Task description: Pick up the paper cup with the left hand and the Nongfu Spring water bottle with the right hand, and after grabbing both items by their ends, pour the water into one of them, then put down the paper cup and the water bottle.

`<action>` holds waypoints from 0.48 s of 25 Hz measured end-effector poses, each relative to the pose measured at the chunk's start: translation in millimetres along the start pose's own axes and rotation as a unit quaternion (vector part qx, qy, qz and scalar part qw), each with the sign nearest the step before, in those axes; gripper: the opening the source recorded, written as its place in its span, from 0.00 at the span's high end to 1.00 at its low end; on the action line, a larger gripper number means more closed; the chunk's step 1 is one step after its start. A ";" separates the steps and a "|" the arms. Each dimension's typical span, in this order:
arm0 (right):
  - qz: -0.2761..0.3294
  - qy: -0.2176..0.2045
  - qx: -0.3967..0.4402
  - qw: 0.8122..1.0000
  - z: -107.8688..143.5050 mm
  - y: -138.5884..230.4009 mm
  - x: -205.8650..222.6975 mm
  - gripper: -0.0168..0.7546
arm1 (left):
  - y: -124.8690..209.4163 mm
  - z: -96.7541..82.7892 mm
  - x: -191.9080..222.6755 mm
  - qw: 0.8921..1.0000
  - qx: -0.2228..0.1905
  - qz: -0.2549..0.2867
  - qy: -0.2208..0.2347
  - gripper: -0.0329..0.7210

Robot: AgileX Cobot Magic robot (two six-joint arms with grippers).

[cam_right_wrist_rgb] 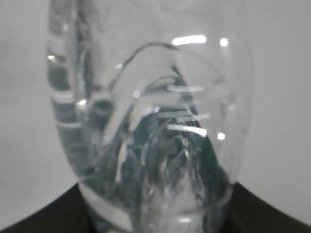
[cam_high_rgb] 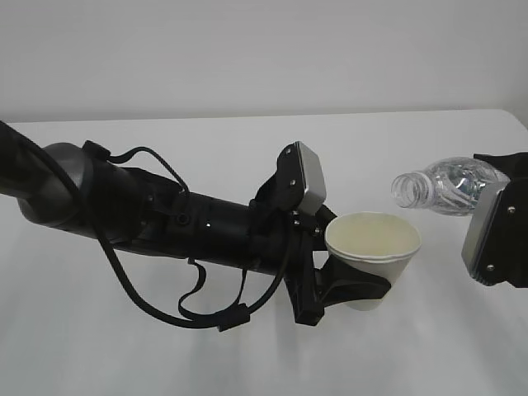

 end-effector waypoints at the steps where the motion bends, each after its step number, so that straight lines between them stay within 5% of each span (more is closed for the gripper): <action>1: -0.001 0.004 -0.002 1.000 -0.9 -0.3 0.0 0.52 | 0.0 0.0 0.0 1.000 0.000 0.000 0.000 0.39; 12: -0.005 0.024 -0.027 0.999 -6.2 -1.4 -0.2 0.52 | 0.0 0.0 0.0 1.000 0.000 0.000 0.000 0.39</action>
Point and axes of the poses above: a point on each arm's last joint axis where the gripper is mounted, x pointing out along that axis toward the gripper, z along the wrist's bending axis when the last joint is at zero, y = z × x, the point moved 4 cm from there along x, pointing out along that axis toward the gripper, and after that the axes turned 2 degrees about x, right-handed, at the moved point
